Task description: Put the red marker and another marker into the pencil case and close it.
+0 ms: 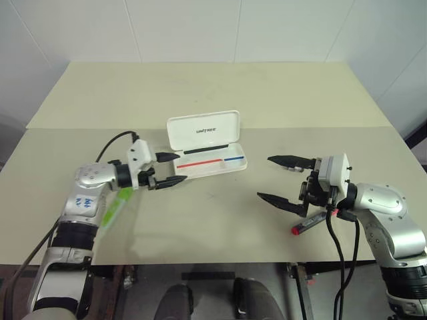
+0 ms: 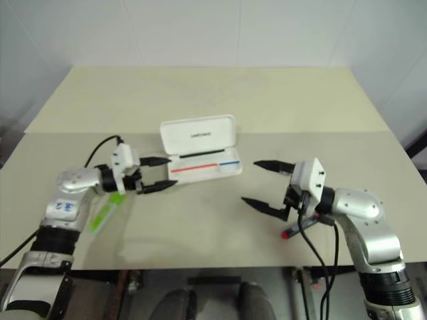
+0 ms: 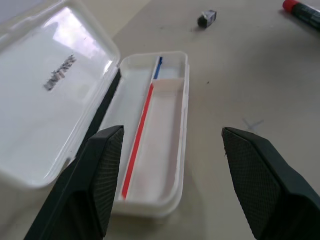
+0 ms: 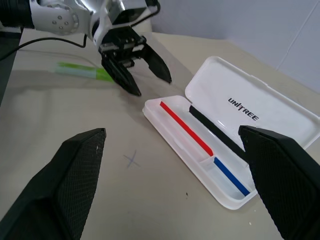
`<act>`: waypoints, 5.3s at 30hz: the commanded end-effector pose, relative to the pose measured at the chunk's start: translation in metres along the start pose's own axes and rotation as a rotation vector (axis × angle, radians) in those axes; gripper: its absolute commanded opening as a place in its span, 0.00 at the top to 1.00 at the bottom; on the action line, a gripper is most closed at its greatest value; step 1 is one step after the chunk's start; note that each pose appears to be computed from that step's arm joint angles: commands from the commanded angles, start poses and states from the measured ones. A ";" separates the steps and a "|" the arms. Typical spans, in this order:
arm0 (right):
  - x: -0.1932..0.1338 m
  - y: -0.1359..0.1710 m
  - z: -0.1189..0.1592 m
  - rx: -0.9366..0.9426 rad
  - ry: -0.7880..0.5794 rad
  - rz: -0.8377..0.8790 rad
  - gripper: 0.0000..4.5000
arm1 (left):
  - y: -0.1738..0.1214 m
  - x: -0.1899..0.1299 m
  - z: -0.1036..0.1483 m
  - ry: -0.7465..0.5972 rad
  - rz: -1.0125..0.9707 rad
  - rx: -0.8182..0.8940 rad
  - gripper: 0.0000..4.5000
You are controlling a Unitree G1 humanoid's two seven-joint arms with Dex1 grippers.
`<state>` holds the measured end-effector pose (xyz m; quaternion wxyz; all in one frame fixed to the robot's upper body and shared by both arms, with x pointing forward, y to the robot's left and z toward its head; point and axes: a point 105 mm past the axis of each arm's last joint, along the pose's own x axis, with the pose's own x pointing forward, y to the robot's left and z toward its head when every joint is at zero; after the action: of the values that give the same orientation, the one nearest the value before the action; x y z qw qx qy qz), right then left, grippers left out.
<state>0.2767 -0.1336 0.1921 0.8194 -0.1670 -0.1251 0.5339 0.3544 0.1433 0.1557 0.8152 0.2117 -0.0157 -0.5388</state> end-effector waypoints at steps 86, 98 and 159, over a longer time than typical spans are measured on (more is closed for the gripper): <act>0.004 0.014 0.022 -0.012 -0.003 0.107 0.00 | -0.070 0.005 -0.026 0.399 -0.329 -0.036 0.54; 0.010 0.015 0.019 -0.009 -0.016 0.116 0.00 | -0.078 0.000 -0.007 0.315 -0.345 -0.110 0.00; -0.119 0.016 -0.039 0.231 0.417 -0.097 0.00 | -0.091 -0.067 0.059 -0.148 -0.133 -0.098 0.00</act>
<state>0.2323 -0.2418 0.1308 0.8652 -0.1566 0.1192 0.4612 0.2357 0.1586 0.1777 0.7938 0.1195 -0.0190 -0.5960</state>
